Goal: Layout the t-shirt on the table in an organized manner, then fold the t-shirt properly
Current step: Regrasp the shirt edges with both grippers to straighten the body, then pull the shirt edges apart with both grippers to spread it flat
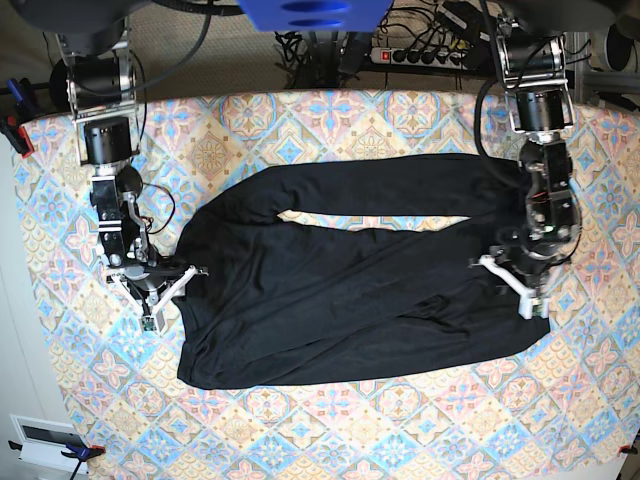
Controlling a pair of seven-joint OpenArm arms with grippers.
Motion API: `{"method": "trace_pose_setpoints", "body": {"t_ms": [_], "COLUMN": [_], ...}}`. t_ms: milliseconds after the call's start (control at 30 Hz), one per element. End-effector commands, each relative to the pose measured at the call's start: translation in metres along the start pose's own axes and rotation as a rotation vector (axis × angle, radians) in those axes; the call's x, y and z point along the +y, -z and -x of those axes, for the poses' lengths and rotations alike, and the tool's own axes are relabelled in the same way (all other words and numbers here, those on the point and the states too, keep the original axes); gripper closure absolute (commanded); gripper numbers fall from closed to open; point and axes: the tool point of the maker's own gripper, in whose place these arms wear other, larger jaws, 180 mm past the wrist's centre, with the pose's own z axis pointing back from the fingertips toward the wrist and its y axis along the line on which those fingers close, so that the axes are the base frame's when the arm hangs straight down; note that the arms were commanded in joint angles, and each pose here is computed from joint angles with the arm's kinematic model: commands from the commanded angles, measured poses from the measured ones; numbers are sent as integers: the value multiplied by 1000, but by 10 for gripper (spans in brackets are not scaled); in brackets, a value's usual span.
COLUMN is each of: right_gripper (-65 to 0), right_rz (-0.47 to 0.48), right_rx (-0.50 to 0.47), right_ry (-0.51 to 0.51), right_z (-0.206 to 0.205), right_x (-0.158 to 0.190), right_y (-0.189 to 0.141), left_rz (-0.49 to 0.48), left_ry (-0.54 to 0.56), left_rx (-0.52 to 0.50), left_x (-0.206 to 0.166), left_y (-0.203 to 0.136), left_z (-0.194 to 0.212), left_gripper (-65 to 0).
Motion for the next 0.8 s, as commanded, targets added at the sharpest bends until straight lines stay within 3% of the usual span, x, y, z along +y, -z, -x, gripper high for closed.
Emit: {"method": "trace_pose_setpoints", "body": {"t_ms": [0,67,200,333,467,633,767], "right_gripper": [-194,-194,-194,-194,-194,-194,-194], "right_rz": [15,14,15,5,-17,27,16], "right_rx": [-76,-69,-62,-59,-26,6,-46], "right_ry": [-7,-7,-5,-22,-119,-271,-291], "right_z": [-29,-23,-20,-20,-10,0,-17], "right_x": [-8,-8,-8,-3,17,18,28], "right_y": [-6,-5,-5,-4,1,4,-3], "left_rz": [-38,-43,-84,-186,-289,-347,-358], "left_ry": [32,83,141,94,-12,-115,-136], "left_rx": [-24,2,35,50,31,-4,-8], "left_x": [12,7,17,52,90,119,125], "left_y": [2,11,22,24,13,2,-1], "left_z": [-11,-5,9,18,16,10,10], "left_gripper": [-193,-165,-5,-10,0,0,0]}}
